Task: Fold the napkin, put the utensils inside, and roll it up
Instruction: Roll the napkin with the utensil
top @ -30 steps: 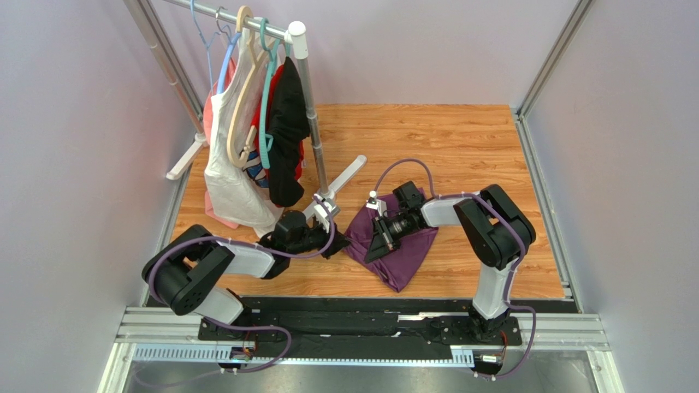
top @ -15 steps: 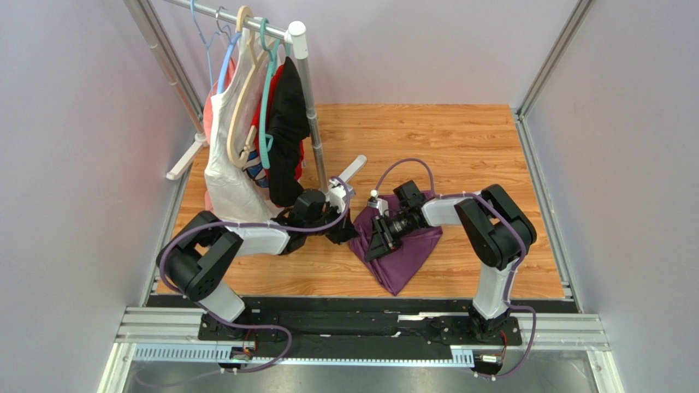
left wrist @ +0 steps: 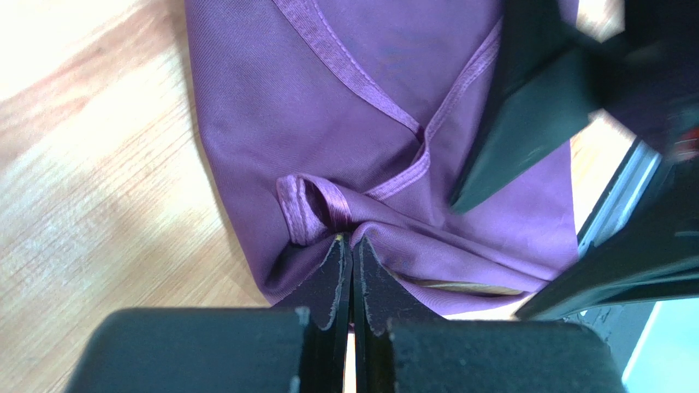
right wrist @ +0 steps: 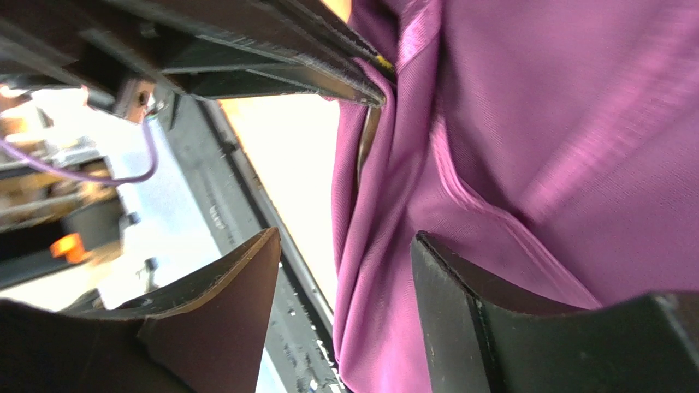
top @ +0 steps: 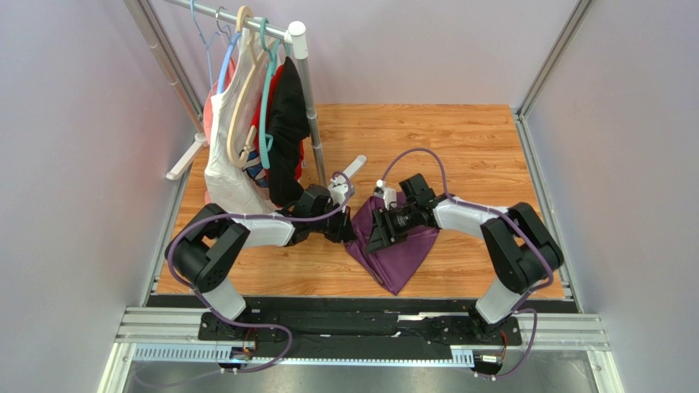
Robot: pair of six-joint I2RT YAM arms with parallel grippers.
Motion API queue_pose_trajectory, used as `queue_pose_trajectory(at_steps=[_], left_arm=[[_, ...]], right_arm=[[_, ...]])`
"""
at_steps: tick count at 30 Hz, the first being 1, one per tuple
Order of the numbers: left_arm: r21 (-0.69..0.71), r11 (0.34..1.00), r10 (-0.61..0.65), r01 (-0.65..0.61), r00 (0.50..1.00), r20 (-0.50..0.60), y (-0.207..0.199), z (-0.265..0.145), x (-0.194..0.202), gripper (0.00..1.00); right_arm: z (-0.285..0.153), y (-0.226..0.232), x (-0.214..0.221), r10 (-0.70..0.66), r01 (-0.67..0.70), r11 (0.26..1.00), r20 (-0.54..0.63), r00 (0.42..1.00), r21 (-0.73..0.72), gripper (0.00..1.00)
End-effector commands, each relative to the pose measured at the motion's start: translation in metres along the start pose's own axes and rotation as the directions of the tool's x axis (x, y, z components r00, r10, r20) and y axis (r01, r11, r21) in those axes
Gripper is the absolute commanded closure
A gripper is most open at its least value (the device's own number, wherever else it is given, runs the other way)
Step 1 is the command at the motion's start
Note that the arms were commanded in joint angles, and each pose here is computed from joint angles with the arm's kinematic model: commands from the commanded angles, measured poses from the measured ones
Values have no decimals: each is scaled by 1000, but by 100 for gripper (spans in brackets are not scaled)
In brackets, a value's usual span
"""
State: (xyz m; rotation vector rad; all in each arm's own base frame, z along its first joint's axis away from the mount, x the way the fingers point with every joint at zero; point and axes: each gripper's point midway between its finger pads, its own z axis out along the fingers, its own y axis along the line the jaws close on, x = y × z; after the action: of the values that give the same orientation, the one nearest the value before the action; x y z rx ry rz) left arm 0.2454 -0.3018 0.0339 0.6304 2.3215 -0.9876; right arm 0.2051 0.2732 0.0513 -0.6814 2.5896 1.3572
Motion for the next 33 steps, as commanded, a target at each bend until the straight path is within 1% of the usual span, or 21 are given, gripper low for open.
queue_pose_trajectory(at_steps=[1, 2, 4, 5, 6, 7, 8, 10, 11, 12, 14, 16, 17, 19, 21, 22, 23, 27, 31, 33], left_arm=[[-9, 998, -60, 60, 998, -34, 7, 1, 2, 100], [-8, 997, -72, 71, 997, -41, 8, 3, 4, 100], [1, 997, -83, 83, 996, -40, 8, 3, 3, 100], [1, 996, -91, 91, 995, -42, 9, 4, 4, 100], [1, 995, -97, 98, 994, -44, 10, 4, 4, 100], [0, 995, -104, 104, 994, -44, 11, 4, 5, 100], [-1, 994, -107, 107, 993, -42, 11, 4, 4, 100], [-5, 994, -111, 111, 993, -39, 13, 4, 3, 100], [-4, 993, -117, 117, 992, -41, 13, 4, 4, 100], [-6, 993, -121, 121, 992, -39, 14, 4, 3, 100], [-1, 992, -128, 128, 991, -43, 13, 4, 4, 100], [-2, 991, -132, 132, 990, -44, 15, 3, 4, 100], [-2, 991, -131, 131, 990, -44, 15, 3, 4, 100], [-5, 991, -133, 133, 990, -44, 16, 3, 4, 100], [-3, 991, -135, 135, 990, -43, 16, 2, 3, 100], [-5, 991, -135, 135, 990, -43, 17, 2, 3, 100], [-5, 991, -134, 133, 990, -43, 17, 2, 3, 100], [-7, 991, -134, 134, 990, -44, 18, 2, 3, 100], [-11, 991, -136, 135, 989, -50, 19, 2, 5, 100], [-9, 991, -135, 135, 990, -50, 19, 2, 4, 100]], right_arm=[[-17, -1, -9, -52, 38, 987, 83, 995, 158, 36], [-22, -2, -11, -81, 56, 975, 111, 990, 216, 35], [-19, 5, -6, -144, 114, 958, 100, 984, 265, 34], [-24, -2, -7, -179, 127, 925, 116, 977, 358, 34], [-24, -2, -6, -198, 135, 907, 120, 973, 400, 34], [-16, 7, 1, -241, 182, 892, 96, 966, 414, 34], [-19, 4, -3, -274, 188, 860, 117, 955, 474, 34], [-11, 8, 8, -299, 211, 838, 99, 949, 503, 34], [-14, 3, 7, -318, 210, 805, 104, 942, 554, 34], [-13, 4, 11, -331, 220, 793, 98, 939, 568, 34], [-10, 5, 16, -379, 255, 740, 74, 922, 622, 34], [-4, 9, 24, -405, 289, 714, 40, 914, 637, 34], [-7, 5, 25, -415, 291, 682, 27, 910, 670, 35], [-1, 7, 33, -441, 330, 647, -14, 897, 687, 36], [0, 6, 34, -461, 339, 614, -24, 887, 713, 38], [4, 10, 38, -476, 357, 605, -36, 878, 711, 39], [4, 7, 37, -485, 358, 580, -44, 874, 732, 44], [11, 5, 43, -508, 390, 531, -86, 857, 752, 55], [17, 7, 45, -540, 421, 480, -119, 833, 769, 59], [20, 3, 47, -535, 432, 459, -147, 832, 777, 61]])
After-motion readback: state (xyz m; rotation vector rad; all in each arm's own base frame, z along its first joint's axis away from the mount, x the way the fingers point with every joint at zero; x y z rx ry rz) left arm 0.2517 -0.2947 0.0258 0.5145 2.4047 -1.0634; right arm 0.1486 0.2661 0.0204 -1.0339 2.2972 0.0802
